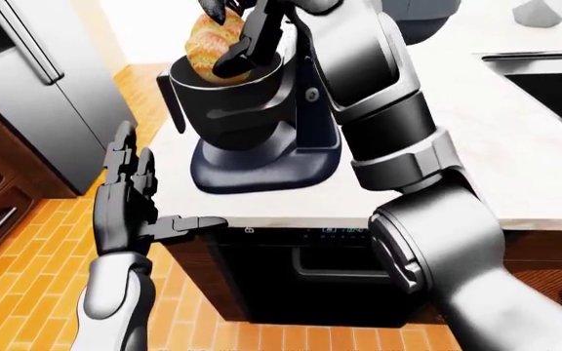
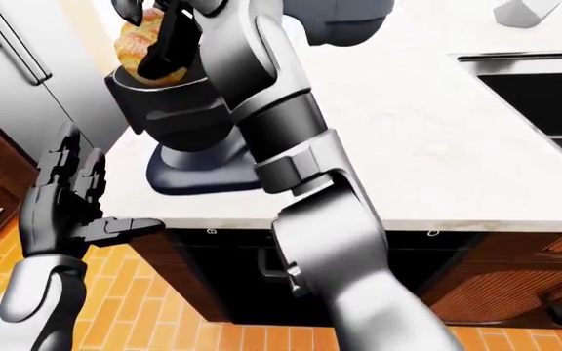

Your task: Place the bread in the stand mixer bowl.

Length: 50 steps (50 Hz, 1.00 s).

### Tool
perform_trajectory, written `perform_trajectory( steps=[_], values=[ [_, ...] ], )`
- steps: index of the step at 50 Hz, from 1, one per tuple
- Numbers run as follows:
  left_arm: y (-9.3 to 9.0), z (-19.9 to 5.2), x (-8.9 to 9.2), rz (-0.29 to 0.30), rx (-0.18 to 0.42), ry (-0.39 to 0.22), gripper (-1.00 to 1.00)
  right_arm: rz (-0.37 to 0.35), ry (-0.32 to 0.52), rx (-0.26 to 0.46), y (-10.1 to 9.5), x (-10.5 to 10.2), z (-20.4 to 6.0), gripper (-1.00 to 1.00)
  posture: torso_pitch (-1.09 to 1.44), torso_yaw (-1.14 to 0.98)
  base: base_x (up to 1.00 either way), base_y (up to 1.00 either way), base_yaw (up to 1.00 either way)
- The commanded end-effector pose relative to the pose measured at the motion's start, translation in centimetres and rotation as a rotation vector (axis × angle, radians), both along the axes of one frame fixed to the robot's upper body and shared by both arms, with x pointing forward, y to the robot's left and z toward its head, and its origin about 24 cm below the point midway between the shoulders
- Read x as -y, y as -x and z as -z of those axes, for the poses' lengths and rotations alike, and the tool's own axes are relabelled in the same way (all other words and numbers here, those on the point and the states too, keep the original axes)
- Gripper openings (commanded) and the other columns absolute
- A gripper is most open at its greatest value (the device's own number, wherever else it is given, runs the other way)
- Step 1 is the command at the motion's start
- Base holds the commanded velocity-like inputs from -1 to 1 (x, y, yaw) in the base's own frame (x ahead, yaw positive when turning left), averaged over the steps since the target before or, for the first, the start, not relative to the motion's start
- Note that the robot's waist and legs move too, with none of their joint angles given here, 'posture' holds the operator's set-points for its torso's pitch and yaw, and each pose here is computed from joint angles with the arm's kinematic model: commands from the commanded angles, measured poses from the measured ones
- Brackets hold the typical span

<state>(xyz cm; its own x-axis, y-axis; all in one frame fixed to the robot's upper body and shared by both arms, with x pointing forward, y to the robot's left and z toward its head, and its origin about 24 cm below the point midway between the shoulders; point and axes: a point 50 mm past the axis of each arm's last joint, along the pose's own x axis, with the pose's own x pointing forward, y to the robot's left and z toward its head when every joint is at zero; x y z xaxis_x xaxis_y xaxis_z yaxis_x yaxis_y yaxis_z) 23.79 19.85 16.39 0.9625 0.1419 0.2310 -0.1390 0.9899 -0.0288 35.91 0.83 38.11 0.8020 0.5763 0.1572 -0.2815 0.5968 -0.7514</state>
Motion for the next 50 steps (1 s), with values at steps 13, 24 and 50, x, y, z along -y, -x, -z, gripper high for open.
perform_trajectory(
  steps=[13, 24, 50],
  values=[
    [0.4, -1.5, 0.2, 0.004, 0.087, -0.019, 1.00, -0.004, -0.038, 0.098, 0.9, 0.1, -2.2, 1.00, 0.00, 0.00, 0.00, 0.00, 0.00],
    [0.5, -1.4, 0.3, 0.006, 0.086, -0.019, 1.00, -0.010, -0.046, 0.102, 1.1, 0.1, -2.4, 1.00, 0.00, 0.00, 0.00, 0.00, 0.00],
    [0.3, -1.5, 0.5, 0.014, 0.089, -0.018, 1.00, -0.073, -0.067, 0.163, 5.6, -0.2, -3.4, 1.00, 0.00, 0.00, 0.00, 0.00, 0.00]
  ],
)
